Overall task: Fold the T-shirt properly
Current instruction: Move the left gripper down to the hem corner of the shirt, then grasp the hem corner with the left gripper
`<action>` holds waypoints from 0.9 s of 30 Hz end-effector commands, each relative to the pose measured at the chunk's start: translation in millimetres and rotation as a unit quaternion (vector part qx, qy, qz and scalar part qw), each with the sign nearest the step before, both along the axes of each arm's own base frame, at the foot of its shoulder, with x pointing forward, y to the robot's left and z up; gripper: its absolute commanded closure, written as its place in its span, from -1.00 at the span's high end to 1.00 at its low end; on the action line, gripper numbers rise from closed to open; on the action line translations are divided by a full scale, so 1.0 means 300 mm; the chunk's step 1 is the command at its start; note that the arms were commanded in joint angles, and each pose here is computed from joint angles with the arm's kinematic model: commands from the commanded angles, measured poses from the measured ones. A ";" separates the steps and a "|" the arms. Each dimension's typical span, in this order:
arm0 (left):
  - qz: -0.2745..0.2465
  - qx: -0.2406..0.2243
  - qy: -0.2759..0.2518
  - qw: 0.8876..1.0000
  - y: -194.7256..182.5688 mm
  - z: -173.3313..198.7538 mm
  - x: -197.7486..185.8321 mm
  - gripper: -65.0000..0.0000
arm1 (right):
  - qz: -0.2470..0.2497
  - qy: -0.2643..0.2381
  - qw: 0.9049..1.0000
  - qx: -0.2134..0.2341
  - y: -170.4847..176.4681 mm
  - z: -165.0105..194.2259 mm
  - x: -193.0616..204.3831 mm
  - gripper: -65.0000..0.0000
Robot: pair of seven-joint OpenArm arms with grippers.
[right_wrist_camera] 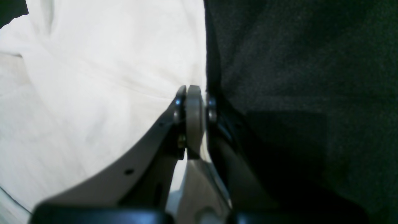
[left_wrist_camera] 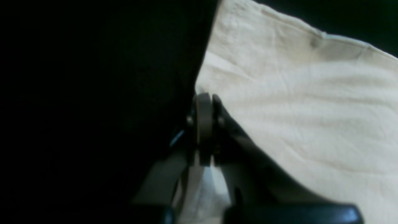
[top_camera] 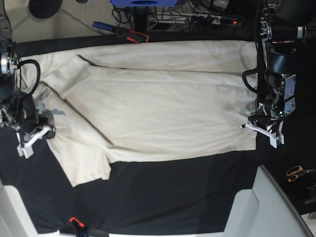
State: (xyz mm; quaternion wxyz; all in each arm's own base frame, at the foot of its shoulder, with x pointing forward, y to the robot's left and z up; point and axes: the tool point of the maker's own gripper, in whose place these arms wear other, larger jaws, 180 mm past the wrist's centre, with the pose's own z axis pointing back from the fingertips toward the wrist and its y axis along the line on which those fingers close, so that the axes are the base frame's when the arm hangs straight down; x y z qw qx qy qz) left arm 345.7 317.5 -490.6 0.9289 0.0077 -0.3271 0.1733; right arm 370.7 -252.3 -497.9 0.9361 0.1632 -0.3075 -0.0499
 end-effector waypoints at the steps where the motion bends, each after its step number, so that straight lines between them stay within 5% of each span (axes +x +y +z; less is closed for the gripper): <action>1: -0.009 -0.017 0.054 0.998 -0.033 -0.055 -0.066 -1.00 | 0.003 0.003 1.000 -0.013 -0.027 0.016 0.014 -1.00; 14: -0.080 0.002 0.041 0.996 -0.113 0.084 -0.097 -1.00 | 0.004 0.003 1.000 -0.013 -0.024 0.015 0.014 -1.00; 26: -0.045 0.010 0.042 0.998 -0.017 0.091 -0.167 -1.00 | 0.004 0.008 1.000 -0.013 -0.024 0.004 -0.001 -1.00; 27: -0.037 0.013 0.032 0.999 0.003 0.114 -0.169 -0.82 | 0.004 0.010 1.000 -0.013 -0.024 0.000 -0.006 -1.00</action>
